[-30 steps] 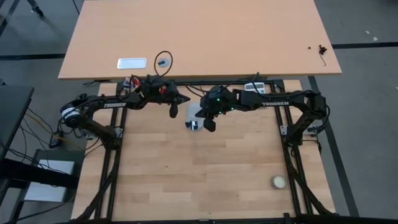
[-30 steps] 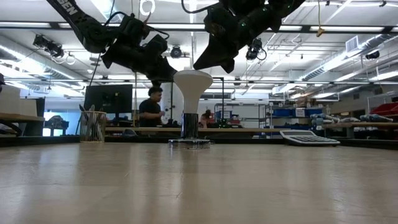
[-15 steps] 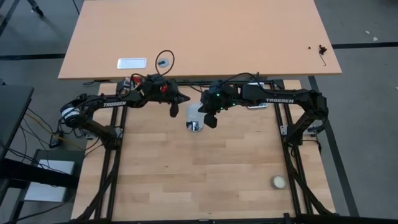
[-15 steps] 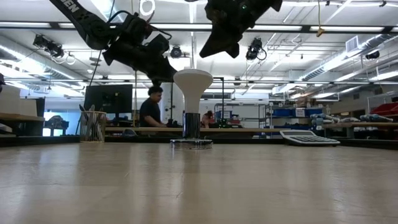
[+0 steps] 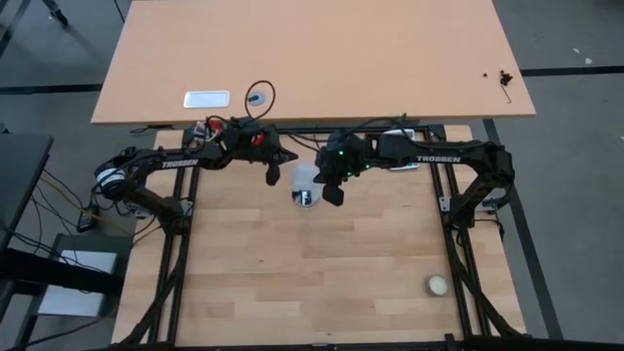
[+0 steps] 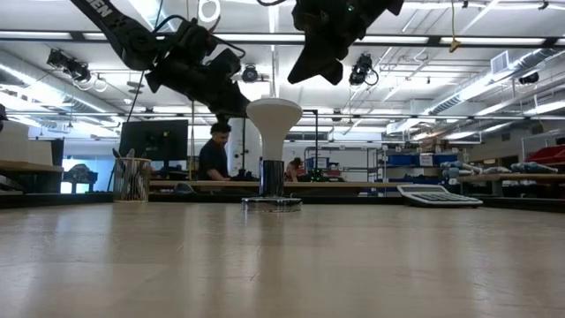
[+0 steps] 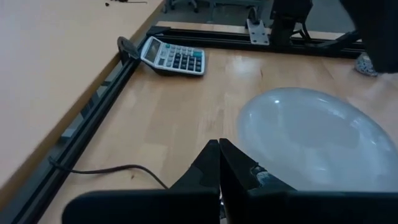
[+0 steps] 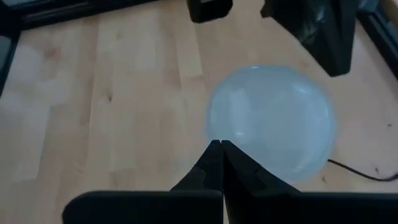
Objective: Screw lightbulb
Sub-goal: Remove the white lightbulb from the silver lamp
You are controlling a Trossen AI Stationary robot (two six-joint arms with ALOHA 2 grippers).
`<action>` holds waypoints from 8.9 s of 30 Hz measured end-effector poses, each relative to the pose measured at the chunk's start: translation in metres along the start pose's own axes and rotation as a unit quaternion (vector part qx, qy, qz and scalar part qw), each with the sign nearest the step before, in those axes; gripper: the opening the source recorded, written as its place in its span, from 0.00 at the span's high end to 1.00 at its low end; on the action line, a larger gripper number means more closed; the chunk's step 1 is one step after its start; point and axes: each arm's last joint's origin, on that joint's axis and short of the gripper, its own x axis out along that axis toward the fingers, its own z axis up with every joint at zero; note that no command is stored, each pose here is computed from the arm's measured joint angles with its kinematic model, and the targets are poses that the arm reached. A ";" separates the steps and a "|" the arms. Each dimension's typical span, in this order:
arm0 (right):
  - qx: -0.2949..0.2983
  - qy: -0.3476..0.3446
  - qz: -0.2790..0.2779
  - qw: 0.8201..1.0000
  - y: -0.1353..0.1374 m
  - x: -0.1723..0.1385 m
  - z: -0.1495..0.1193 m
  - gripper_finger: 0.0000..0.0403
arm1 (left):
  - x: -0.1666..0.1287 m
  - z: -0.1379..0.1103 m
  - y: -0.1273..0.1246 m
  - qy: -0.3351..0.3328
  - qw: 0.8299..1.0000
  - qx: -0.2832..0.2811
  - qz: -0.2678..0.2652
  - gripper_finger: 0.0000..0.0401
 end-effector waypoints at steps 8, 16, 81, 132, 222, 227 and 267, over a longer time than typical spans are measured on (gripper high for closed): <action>0.001 0.060 0.002 0.998 0.003 0.002 -0.013 0.99 | -0.001 -0.010 0.000 0.050 0.999 -0.002 0.004 1.00; -0.009 0.093 0.003 0.996 0.001 0.024 -0.021 0.99 | 0.001 -0.010 -0.004 0.050 0.999 0.001 -0.008 1.00; -0.035 0.007 -0.064 0.997 -0.013 -0.010 -0.001 0.99 | -0.009 0.040 -0.006 0.002 0.999 0.052 -0.002 1.00; -0.039 0.051 -0.065 0.996 -0.019 0.010 -0.028 0.99 | 0.018 -0.021 -0.030 0.048 0.999 0.014 -0.010 1.00; -0.079 0.102 0.030 0.991 0.019 0.008 -0.068 0.95 | -0.026 0.006 -0.039 0.033 0.998 0.031 0.034 1.00; -0.089 0.113 0.025 0.989 0.026 0.008 -0.071 0.98 | -0.026 0.006 -0.039 0.032 0.998 0.031 0.034 1.00; -0.015 0.019 0.021 0.999 0.030 -0.002 -0.048 0.99 | -0.024 0.006 -0.021 0.006 0.998 0.054 0.040 1.00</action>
